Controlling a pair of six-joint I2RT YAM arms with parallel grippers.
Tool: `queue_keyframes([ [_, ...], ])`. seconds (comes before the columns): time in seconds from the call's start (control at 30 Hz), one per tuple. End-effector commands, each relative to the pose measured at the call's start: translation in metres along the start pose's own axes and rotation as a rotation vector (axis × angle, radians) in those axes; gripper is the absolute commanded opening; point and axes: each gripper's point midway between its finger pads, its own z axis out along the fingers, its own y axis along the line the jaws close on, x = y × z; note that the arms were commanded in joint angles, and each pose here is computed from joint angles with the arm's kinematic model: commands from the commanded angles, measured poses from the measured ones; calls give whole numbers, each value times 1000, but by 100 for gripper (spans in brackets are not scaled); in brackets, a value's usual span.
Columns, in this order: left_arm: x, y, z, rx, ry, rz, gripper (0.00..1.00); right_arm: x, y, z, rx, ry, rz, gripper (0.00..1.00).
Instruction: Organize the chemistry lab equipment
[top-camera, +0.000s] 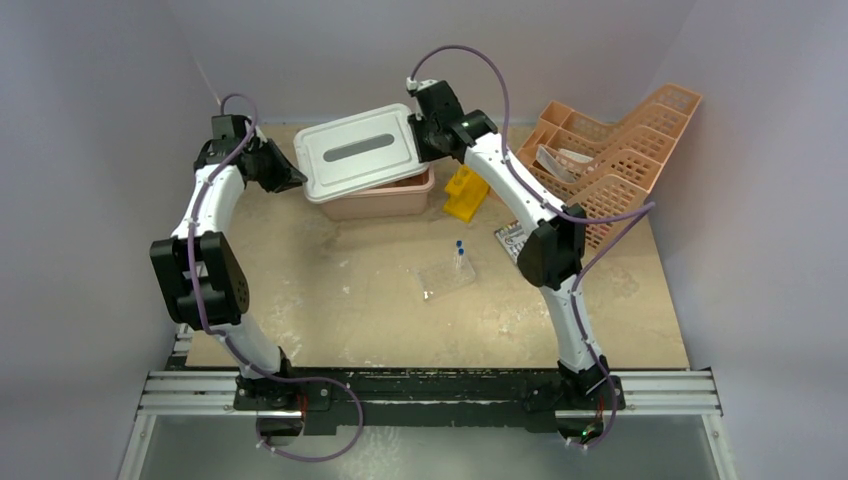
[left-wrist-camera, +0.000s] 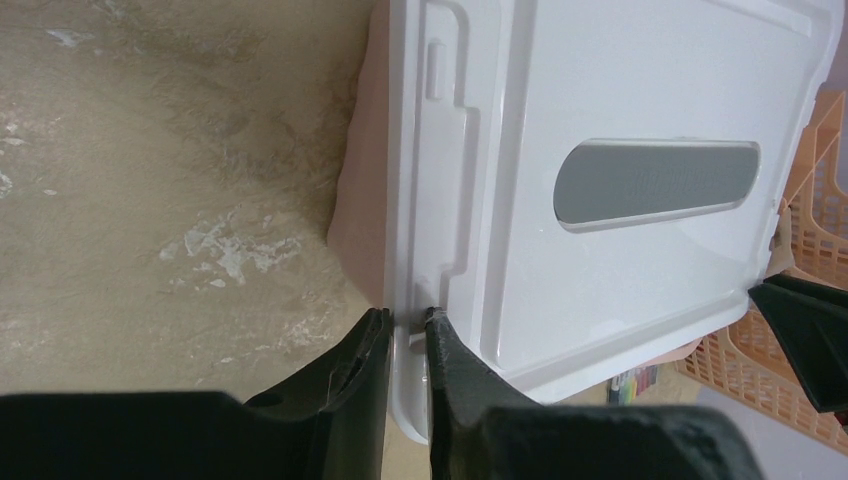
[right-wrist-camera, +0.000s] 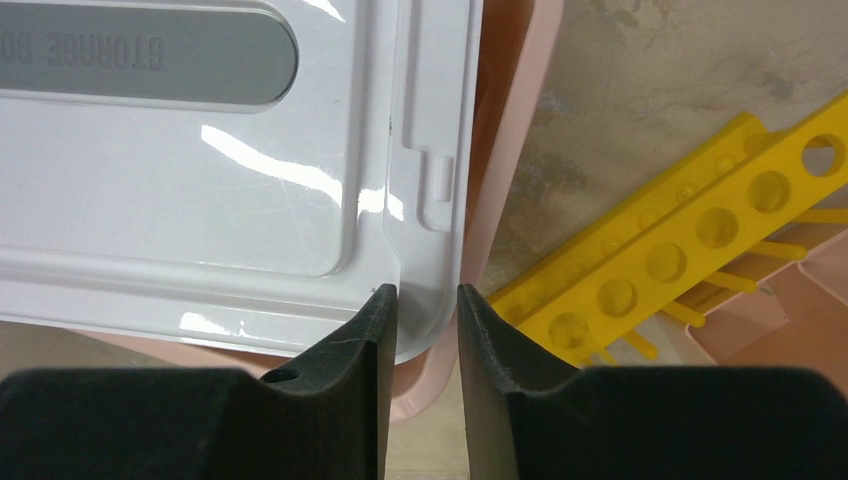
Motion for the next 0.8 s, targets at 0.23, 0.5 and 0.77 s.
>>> queue_keyframes([
  [0.23,-14,-18,4,90,-5,44,8,0,3,-27,-62,15,10,33],
  [0.5,-28,-36,5,144,-19,52,14,13,8,-34,-91,76,18,24],
  [0.77,-35,-29,15,85,-26,26,14,21,7,-41,-93,91,35,21],
])
